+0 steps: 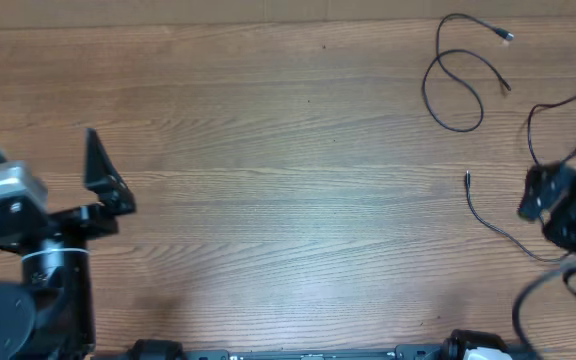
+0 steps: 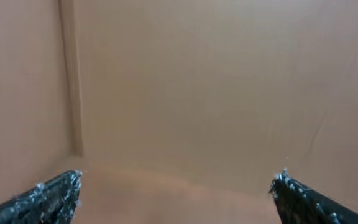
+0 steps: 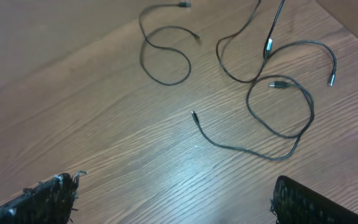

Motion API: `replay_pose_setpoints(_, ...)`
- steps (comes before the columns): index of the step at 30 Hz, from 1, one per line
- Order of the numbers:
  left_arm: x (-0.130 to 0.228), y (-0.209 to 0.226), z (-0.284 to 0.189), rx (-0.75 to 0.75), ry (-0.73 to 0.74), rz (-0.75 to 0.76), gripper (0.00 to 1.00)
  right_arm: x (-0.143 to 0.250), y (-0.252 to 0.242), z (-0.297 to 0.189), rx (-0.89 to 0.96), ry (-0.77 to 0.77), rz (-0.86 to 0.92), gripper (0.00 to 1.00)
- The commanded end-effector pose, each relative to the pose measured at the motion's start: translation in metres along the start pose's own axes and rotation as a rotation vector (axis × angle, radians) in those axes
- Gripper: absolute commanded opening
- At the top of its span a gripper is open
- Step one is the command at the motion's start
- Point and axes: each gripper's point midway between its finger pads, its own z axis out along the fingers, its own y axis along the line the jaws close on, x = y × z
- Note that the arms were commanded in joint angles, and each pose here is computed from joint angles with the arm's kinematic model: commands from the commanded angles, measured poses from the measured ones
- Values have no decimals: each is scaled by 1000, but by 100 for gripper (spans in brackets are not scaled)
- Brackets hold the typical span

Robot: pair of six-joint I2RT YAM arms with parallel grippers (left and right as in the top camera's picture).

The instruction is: Untangle cables

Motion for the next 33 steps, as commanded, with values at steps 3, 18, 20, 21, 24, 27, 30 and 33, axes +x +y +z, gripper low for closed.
replay_pose_setpoints(3,65,9,-11,-19,266,76,99,4,5,-12,-44,-15,-3,100)
replay_pose_setpoints(18,189,51,-97,-94,904,288,100,5,5,-10,-44,-5,-3,100)
replay_pose_setpoints(20,189,51,-97,-94,904,288,100,5,5,-10,-44,-5,-3,100)
replay_pose_setpoints(21,189,51,-97,-94,904,288,100,5,5,-10,-44,-5,-3,100)
replay_pose_setpoints(24,189,51,-97,-94,904,288,99,5,5,-10,-44,-5,-4,100)
replay_pose_setpoints(27,189,51,-97,-94,904,288,100,5,5,-10,-44,-5,-4,100)
replay_pose_setpoints(30,189,51,-97,-94,904,288,99,5,5,-10,-44,-5,-3,100)
replay_pose_setpoints(33,189,51,-97,-95,904,288,100,5,5,-10,-44,-5,-3,100)
